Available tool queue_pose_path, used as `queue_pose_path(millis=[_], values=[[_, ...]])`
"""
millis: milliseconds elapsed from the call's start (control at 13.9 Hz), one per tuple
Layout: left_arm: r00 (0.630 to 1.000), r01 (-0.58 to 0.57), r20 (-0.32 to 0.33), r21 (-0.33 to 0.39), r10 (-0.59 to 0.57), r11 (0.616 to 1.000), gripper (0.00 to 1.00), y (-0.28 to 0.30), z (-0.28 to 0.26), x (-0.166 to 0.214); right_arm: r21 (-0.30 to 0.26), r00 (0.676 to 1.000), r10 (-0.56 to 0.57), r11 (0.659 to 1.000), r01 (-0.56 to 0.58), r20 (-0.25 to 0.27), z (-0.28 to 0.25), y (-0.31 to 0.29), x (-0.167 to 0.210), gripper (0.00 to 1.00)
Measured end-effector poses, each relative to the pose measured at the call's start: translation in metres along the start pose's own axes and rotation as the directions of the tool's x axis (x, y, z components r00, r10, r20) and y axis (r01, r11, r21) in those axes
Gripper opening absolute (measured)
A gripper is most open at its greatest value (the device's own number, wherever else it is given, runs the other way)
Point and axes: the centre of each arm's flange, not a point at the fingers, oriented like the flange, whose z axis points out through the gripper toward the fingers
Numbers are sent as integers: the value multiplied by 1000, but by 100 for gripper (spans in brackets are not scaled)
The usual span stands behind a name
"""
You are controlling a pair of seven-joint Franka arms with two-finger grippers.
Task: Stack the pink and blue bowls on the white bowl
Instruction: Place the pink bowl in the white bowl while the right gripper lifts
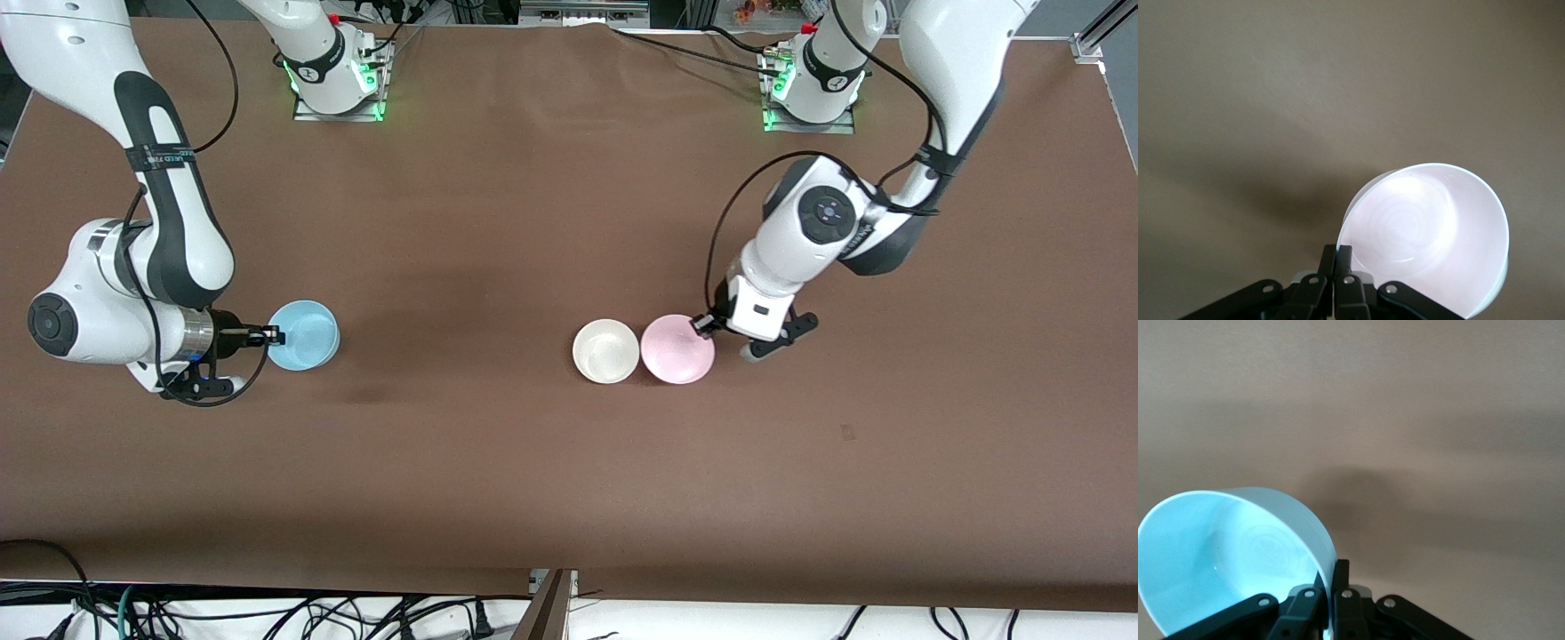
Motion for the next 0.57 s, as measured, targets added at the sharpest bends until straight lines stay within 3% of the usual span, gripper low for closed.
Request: queue_pose_path(millis=[574], values=[[997,66,51,-37,-64,997,2,31,36,-55,40,1000,18,999,-19,19,10,-59,1,4]])
